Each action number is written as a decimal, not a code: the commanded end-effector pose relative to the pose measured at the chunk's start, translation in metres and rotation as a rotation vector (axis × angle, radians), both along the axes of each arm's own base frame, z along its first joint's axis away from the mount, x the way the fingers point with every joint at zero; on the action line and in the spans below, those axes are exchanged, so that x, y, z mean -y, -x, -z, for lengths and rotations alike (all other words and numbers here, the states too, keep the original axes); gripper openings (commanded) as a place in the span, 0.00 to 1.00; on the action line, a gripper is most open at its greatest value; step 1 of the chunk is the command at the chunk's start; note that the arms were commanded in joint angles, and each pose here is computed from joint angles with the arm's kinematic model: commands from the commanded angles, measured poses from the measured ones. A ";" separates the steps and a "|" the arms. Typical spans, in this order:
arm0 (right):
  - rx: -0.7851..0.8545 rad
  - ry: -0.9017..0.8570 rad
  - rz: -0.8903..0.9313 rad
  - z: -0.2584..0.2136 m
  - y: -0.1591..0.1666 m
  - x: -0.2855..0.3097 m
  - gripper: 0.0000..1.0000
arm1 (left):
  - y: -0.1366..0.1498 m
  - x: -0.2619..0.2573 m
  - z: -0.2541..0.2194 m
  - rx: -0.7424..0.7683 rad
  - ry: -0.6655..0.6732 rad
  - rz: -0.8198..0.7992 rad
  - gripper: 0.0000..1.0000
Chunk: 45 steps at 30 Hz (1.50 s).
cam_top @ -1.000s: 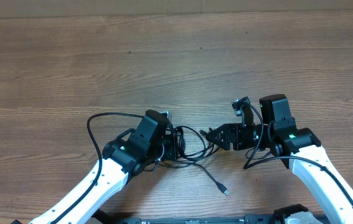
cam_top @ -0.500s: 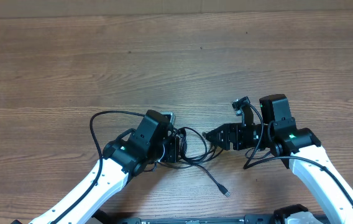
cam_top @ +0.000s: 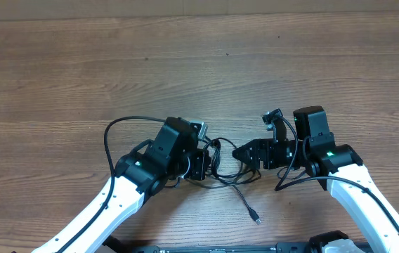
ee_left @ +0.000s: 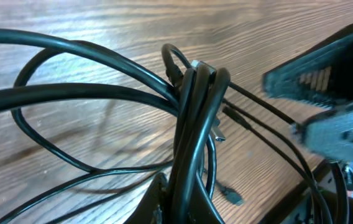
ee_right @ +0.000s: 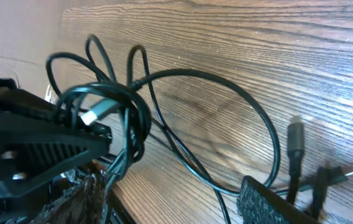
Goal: Untangle cables
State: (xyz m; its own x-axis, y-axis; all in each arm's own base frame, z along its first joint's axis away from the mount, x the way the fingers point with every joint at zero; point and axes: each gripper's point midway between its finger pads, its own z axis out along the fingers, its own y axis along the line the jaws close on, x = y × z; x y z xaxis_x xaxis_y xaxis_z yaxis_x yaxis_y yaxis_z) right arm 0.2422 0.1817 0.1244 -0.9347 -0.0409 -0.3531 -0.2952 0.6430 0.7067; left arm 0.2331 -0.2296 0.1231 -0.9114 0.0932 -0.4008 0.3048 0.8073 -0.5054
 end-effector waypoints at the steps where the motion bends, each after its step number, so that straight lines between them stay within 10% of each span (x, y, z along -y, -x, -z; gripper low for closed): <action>1: 0.025 0.002 0.006 -0.006 -0.006 0.000 0.68 | -0.003 0.011 -0.027 0.067 0.051 0.058 0.04; 45: 0.029 -0.011 0.024 -0.009 -0.011 -0.001 0.74 | 0.003 -0.003 -0.040 0.145 -0.097 0.200 0.04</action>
